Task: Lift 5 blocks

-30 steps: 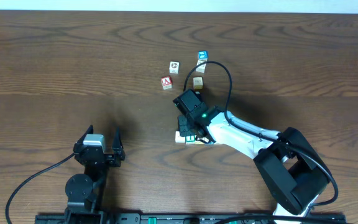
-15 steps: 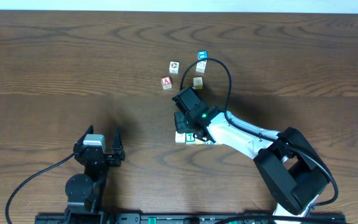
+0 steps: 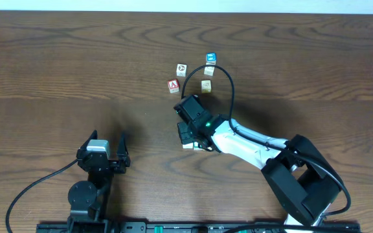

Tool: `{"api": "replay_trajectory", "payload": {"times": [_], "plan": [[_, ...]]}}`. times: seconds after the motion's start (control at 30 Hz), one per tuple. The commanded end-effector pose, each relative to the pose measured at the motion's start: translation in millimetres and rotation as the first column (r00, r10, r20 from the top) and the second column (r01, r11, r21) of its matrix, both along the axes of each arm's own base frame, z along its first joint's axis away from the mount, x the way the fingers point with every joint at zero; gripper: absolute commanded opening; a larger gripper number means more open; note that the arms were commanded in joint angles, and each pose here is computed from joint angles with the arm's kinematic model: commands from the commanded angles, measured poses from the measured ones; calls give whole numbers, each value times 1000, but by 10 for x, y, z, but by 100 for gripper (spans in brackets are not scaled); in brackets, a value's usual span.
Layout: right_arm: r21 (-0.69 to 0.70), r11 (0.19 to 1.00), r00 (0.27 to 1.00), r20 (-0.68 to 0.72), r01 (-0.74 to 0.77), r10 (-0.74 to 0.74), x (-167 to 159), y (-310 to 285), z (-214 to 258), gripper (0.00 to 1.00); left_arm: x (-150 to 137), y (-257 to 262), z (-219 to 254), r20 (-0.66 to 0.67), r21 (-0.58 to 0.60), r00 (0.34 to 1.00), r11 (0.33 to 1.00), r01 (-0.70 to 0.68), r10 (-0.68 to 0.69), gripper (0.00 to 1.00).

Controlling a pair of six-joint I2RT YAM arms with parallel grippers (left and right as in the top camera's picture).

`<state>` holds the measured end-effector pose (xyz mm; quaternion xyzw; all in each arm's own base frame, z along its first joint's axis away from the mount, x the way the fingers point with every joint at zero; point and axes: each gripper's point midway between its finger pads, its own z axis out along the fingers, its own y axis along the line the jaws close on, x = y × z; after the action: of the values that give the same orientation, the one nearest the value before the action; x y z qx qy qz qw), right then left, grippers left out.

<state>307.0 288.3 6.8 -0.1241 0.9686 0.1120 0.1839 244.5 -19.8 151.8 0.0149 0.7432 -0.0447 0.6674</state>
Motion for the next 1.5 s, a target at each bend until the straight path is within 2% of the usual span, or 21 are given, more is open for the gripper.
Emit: {"api": "replay_trajectory", "payload": {"times": [0.0,0.47,0.8,0.93,1.47], "plan": [[-17,1000,1000,-4,-20,20,-41,-4,-37,1,-11,-17,-155,-52,-5,999,1000,12,-12,73],[-35,999,999,-15,-32,31,-76,-30,-56,1,-11,-17,-155,-52,-5,999,1000,12,-12,73],[5,982,974,130,-189,187,133,210,104,1,-11,-17,-155,-52,-5,999,1000,12,-12,73],[33,973,967,119,-230,224,75,286,111,1,-11,-17,-155,-52,-5,999,1000,11,-11,73],[2,963,961,68,-269,269,-158,329,38,1,-11,-17,-155,-52,-5,999,1000,12,-12,73]]}}
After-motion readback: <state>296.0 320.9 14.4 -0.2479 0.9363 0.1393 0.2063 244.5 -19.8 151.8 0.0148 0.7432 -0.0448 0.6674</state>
